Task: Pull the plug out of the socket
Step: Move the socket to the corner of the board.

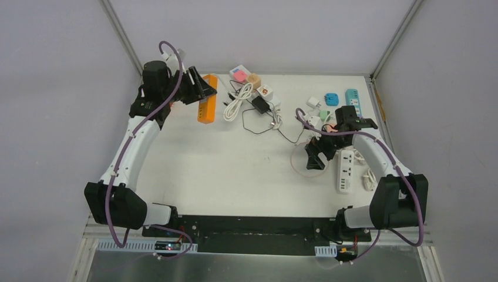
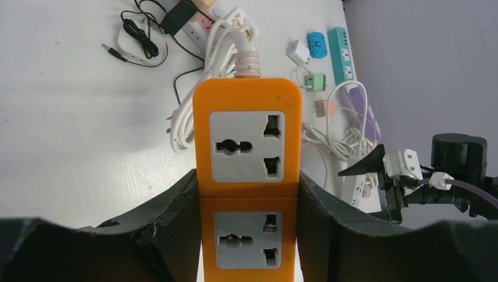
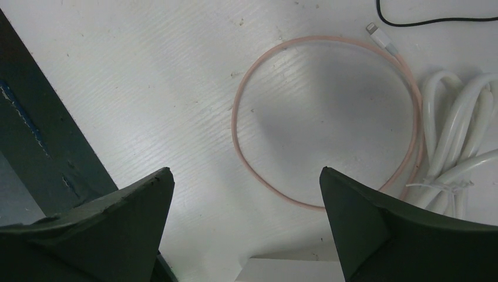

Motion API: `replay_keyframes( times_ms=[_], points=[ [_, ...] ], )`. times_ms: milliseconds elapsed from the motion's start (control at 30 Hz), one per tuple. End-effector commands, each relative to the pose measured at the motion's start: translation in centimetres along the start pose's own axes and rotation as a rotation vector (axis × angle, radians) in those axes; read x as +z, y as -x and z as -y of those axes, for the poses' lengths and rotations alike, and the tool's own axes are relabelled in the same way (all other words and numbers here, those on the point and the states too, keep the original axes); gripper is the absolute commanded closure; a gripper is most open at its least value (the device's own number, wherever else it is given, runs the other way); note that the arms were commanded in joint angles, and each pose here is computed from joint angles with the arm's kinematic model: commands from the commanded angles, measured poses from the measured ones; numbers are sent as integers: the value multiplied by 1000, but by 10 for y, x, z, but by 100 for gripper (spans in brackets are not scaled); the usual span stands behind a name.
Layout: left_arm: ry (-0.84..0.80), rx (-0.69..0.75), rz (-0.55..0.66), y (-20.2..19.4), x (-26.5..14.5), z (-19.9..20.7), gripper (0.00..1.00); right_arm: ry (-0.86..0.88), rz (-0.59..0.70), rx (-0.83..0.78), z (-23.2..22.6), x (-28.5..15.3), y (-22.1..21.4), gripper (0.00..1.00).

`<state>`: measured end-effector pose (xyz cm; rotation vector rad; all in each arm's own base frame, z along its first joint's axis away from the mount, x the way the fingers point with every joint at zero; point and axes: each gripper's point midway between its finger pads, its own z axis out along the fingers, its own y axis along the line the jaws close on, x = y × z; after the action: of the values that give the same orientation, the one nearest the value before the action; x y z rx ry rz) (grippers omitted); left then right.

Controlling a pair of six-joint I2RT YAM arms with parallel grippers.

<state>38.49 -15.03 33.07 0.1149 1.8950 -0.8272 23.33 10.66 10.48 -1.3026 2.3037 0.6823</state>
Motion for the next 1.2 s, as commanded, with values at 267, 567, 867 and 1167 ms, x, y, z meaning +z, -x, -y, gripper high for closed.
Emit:
replay_keyframes(
  times_ms=[267, 567, 867, 1167],
  points=[
    [-228, 42, 53, 3, 4, 82, 100, -33, 98, 26, 5, -22, 24, 0],
    [-372, 40, 4, -59, 4, 159, 100, -289, 392, 388, 56, -103, 56, 0],
    [-583, 34, -53, -120, 44, 256, 100, -475, 723, 596, 81, -187, 100, 0],
    [-751, 155, -134, -185, 83, 326, 100, -504, 825, 737, 96, -192, 85, 0]
  ],
)
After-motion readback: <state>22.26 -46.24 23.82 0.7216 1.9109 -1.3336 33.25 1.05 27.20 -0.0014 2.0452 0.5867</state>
